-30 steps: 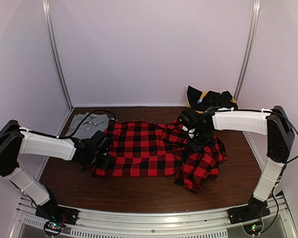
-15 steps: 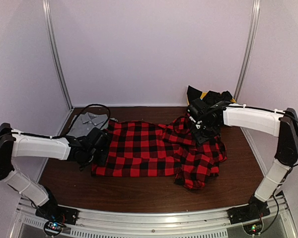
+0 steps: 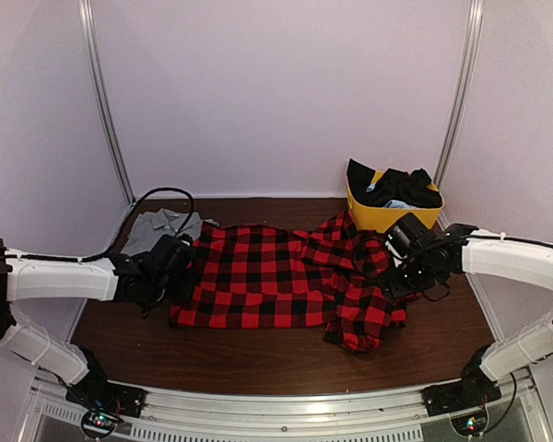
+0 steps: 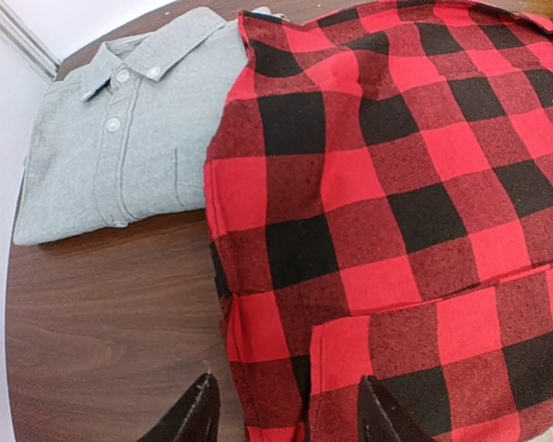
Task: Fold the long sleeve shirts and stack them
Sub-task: Adjust the 1/3-folded shirt at the center of the board.
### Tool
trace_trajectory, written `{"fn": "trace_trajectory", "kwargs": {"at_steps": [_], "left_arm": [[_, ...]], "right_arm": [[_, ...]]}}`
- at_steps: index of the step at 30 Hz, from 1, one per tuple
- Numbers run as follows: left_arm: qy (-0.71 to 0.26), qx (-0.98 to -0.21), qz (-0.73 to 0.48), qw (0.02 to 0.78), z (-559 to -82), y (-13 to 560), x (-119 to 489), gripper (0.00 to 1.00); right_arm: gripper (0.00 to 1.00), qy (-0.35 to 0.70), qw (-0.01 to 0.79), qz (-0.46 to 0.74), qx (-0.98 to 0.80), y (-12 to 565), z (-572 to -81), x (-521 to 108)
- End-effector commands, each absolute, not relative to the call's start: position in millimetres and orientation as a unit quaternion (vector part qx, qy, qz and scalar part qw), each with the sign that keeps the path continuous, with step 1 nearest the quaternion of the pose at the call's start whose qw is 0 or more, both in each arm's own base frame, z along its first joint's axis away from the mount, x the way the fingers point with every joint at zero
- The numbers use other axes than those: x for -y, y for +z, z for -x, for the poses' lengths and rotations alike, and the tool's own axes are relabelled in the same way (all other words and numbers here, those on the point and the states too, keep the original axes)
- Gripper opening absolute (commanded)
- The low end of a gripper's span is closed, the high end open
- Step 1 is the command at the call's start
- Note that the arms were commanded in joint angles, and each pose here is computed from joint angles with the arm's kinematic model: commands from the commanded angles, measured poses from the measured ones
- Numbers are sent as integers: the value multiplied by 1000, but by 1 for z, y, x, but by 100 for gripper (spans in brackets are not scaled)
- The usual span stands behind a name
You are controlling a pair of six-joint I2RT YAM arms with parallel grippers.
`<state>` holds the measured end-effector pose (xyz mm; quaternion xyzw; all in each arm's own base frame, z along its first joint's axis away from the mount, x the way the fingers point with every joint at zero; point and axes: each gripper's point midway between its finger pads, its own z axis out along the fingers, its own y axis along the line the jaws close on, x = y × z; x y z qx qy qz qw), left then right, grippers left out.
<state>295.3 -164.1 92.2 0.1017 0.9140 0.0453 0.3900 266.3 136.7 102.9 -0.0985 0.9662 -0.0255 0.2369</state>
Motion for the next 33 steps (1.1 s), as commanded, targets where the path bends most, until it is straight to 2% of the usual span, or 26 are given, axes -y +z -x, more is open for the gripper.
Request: {"fn": "trace_trajectory", "kwargs": {"at_steps": [1,6,10,22,33], "left_arm": [[-2,-913,-101,396,-298,93,180,56],[-59,-914,-112,386,-291,87,197,65],[-105,-911,-113,384,-285,86,209,69],[-129,-910,-122,375,-281,81,222,69],[-131,-913,-130,364,-278,72,227,69]], "right_arm": [[74,49,252,33,-966,99,-265,-145],[72,84,253,-1,-964,89,-265,-142],[70,89,257,-25,-962,87,-261,-133],[52,127,250,-78,-957,74,-242,-120],[46,151,240,-87,-955,60,-234,-124]]}}
